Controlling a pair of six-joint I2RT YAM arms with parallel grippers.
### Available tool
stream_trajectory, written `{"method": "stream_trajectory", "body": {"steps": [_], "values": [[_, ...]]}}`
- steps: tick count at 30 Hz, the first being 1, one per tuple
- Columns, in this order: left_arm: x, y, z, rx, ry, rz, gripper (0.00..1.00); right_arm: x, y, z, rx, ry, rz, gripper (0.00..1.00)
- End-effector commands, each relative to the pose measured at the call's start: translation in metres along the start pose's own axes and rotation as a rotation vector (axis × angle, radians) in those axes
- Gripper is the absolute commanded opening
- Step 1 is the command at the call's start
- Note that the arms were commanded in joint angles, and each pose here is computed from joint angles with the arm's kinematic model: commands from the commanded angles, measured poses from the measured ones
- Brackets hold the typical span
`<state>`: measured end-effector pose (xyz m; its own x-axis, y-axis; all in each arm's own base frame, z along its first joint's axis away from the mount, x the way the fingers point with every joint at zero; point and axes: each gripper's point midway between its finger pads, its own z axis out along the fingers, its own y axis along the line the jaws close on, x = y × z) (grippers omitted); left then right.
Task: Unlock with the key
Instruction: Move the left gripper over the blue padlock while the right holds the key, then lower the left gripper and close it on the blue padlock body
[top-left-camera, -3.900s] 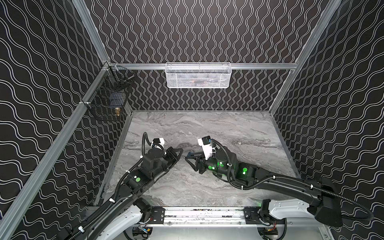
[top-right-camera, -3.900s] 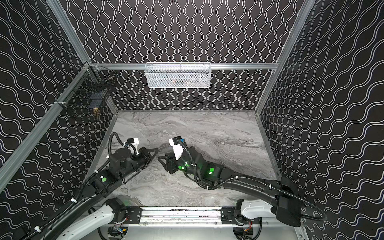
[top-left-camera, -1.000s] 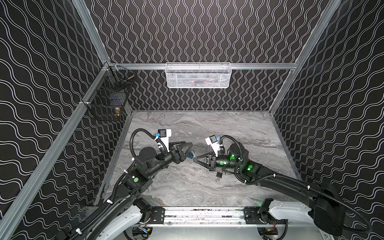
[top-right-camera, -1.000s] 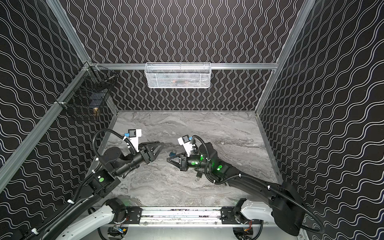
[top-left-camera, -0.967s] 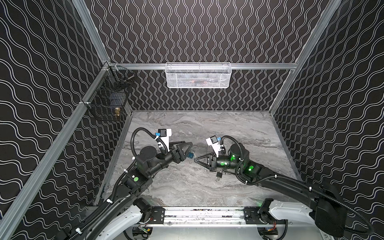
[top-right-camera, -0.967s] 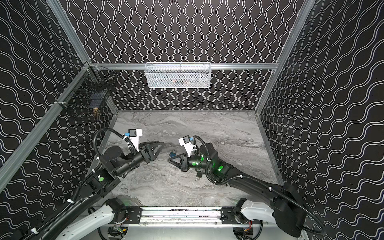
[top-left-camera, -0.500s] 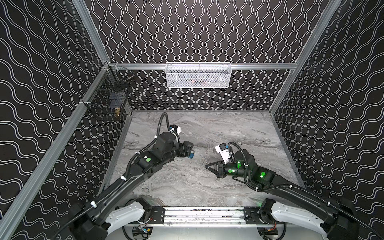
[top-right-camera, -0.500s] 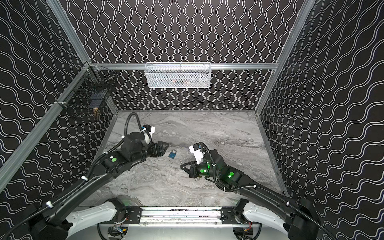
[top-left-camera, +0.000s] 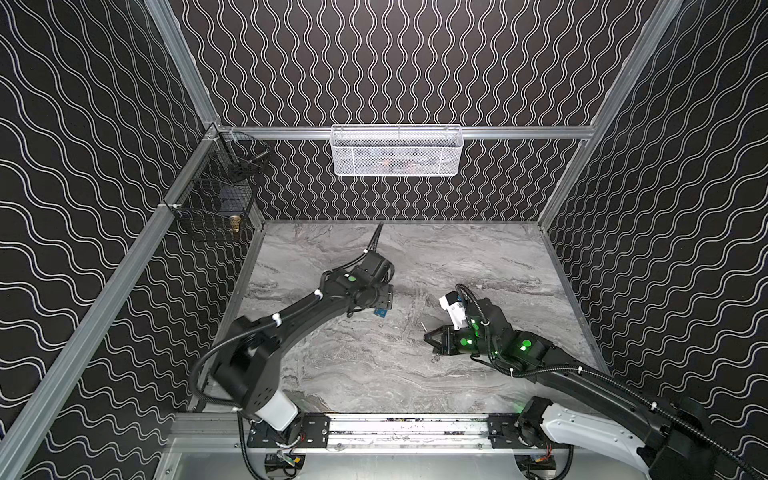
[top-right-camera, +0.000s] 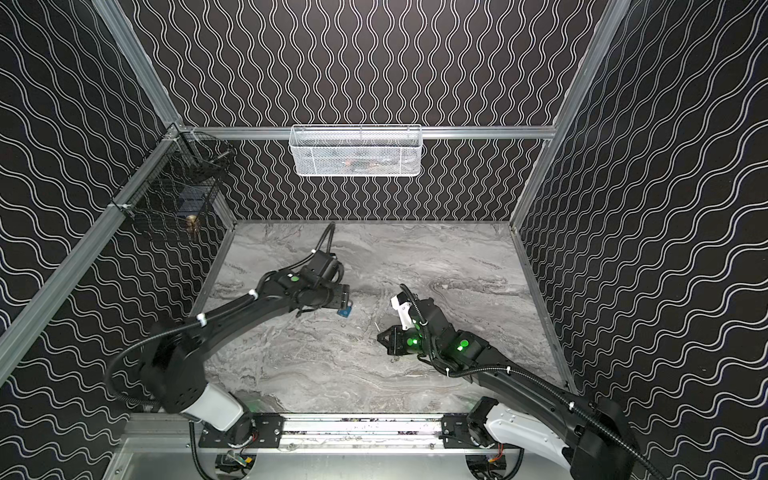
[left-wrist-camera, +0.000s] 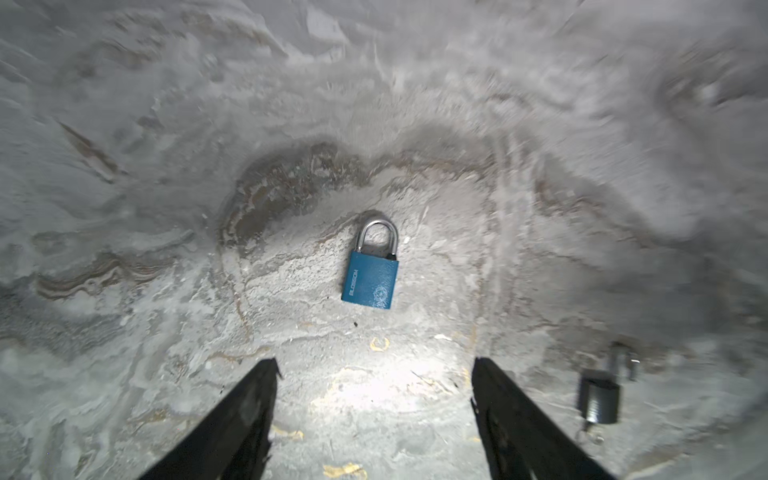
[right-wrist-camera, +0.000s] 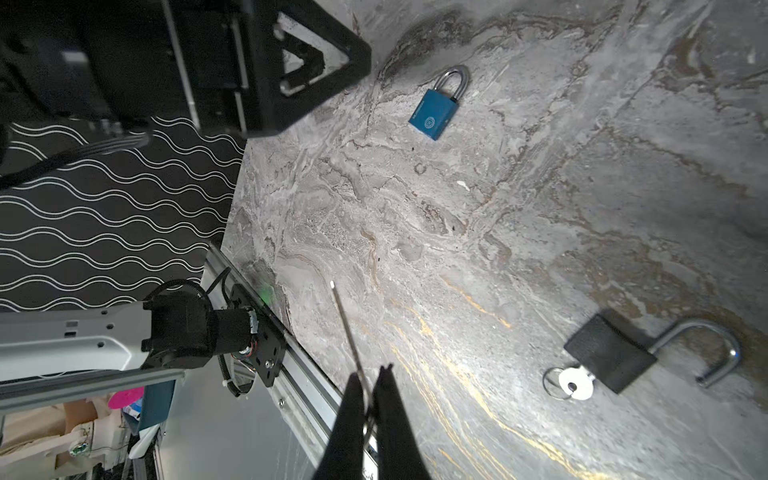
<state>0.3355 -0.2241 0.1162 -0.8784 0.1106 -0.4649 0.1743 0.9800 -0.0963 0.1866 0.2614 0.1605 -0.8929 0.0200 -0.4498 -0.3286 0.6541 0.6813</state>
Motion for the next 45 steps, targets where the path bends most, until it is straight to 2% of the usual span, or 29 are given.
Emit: {"method": "stream_trajectory", "body": {"steps": [1,7,15,26,45], "values": [[0.007,0.006,0.02,-0.066,0.089,0.045,0.77,0.004,0.005,0.001,-0.059,0.046,0.034,0.0],[0.015,-0.002,0.058,-0.064,0.187,0.029,0.77,0.003,0.003,0.004,-0.073,0.07,0.055,0.0],[0.021,-0.007,0.089,-0.071,0.241,0.012,0.77,0.005,-0.001,0.014,-0.085,0.101,0.074,0.0],[0.04,0.0,0.094,-0.101,0.282,-0.066,0.74,0.009,-0.004,0.018,-0.092,0.11,0.086,0.0],[0.053,-0.025,0.088,-0.071,0.285,-0.098,0.65,0.011,-0.004,0.024,-0.116,0.124,0.089,0.0]]}}
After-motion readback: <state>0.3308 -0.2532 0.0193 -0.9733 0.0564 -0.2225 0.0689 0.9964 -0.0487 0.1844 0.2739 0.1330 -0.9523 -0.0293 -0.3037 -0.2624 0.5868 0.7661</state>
